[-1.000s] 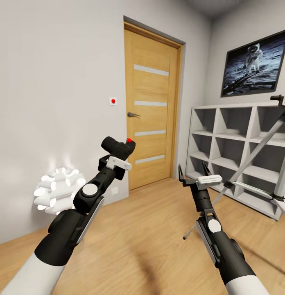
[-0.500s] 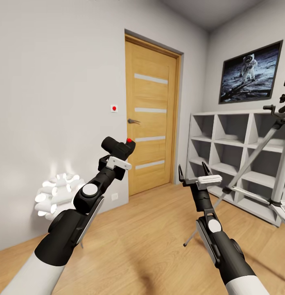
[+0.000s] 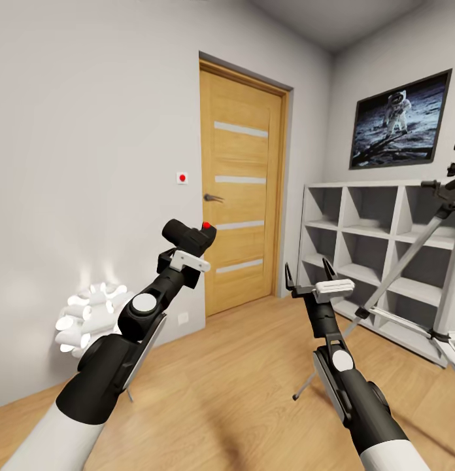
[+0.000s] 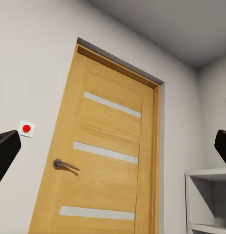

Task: Attach the digital camera to the camera tripod in the bedroom.

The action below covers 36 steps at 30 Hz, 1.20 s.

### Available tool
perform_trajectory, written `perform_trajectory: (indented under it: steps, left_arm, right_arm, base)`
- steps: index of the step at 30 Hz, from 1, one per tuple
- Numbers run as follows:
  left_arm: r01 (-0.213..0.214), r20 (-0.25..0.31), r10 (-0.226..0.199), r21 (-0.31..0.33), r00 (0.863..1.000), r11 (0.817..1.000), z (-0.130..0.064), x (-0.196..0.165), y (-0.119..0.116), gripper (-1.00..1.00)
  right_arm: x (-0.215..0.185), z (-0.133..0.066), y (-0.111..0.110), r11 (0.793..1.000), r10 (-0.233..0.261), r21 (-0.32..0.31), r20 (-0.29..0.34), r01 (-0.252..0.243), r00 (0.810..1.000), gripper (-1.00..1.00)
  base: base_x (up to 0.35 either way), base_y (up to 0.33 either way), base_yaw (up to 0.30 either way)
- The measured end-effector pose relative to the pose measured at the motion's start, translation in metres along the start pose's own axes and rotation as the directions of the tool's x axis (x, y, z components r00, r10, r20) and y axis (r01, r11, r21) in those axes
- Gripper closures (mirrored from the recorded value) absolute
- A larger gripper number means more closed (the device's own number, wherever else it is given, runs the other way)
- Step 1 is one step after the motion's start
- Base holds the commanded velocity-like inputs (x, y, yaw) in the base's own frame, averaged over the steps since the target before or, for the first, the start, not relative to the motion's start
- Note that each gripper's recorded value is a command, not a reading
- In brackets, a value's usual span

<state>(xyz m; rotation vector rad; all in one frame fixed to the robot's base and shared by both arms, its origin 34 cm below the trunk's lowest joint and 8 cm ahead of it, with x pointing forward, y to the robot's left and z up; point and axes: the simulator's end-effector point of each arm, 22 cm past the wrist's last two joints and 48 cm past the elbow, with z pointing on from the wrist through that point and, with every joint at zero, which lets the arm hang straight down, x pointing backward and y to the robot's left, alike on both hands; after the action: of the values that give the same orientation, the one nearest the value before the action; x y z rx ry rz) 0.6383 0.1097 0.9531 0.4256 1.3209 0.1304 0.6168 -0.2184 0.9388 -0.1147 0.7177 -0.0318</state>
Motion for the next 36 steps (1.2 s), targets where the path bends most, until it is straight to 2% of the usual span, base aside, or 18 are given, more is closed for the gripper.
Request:
perform_trajectory:
  steps: [36]
  left_arm:
    - [0.000, -0.003, 0.000, -0.001, 1.000, 1.000, 0.032, -0.066, 0.033, 1.00]
  right_arm:
    - [-0.035, 0.070, -0.009, 1.000, 0.000, 0.000, -0.005, 0.000, 1.000, -1.00]
  base:
    - [0.000, 0.000, 0.000]
